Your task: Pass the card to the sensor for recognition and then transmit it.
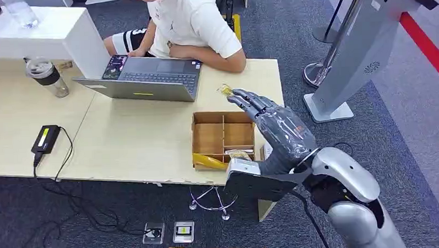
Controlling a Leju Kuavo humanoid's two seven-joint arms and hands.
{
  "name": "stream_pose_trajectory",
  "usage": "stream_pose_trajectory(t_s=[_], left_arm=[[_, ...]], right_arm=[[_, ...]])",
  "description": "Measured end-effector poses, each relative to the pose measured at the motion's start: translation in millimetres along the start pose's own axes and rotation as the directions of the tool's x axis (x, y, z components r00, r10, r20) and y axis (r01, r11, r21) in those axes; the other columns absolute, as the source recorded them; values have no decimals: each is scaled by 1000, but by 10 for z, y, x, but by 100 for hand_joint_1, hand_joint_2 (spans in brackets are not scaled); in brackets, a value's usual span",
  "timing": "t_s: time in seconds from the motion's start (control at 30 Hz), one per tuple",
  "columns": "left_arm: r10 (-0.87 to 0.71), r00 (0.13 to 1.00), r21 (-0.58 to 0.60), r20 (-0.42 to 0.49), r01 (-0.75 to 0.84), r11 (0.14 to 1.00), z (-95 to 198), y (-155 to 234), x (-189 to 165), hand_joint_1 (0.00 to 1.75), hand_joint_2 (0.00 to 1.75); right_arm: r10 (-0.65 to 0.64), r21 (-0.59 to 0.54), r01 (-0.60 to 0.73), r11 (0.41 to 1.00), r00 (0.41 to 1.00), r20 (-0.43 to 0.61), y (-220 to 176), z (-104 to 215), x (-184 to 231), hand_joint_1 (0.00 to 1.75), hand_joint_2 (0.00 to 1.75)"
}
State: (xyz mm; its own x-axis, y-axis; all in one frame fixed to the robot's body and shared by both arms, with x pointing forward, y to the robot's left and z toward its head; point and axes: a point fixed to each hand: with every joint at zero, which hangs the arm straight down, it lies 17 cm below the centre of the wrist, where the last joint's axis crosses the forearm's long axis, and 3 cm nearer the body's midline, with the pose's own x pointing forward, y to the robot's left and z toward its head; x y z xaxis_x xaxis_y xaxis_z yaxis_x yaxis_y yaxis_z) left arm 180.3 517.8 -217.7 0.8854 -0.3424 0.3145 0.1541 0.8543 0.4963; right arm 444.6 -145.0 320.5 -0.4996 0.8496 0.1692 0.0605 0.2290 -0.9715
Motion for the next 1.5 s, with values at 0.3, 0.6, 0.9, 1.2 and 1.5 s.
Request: stream_pose_trajectory(t_s=[0.3,0.6,0.9,1.2,1.5], left_arm=[[12,1000,16,-14,-11,1000,-6,0,16,0,175],[61,997,32,-41,-60,998,-5,-101,66,0,175],[121,991,34,-65,-119,992,14,-254,93,0,175],[162,984,36,-78,-160,986,39,-403,121,0,175],[175,981,23,-85,-174,984,55,-496,135,0,175]], right_arm=[[97,-38,-97,995,995,-10,43,46,26,0,175],[127,-54,-128,990,992,-22,550,-131,-16,0,175],[55,18,-54,998,997,-61,1337,-182,-71,0,175],[27,84,-23,996,998,-51,1778,-154,-15,0,175],[9,110,-4,994,999,-48,1928,-131,58,0,175]])
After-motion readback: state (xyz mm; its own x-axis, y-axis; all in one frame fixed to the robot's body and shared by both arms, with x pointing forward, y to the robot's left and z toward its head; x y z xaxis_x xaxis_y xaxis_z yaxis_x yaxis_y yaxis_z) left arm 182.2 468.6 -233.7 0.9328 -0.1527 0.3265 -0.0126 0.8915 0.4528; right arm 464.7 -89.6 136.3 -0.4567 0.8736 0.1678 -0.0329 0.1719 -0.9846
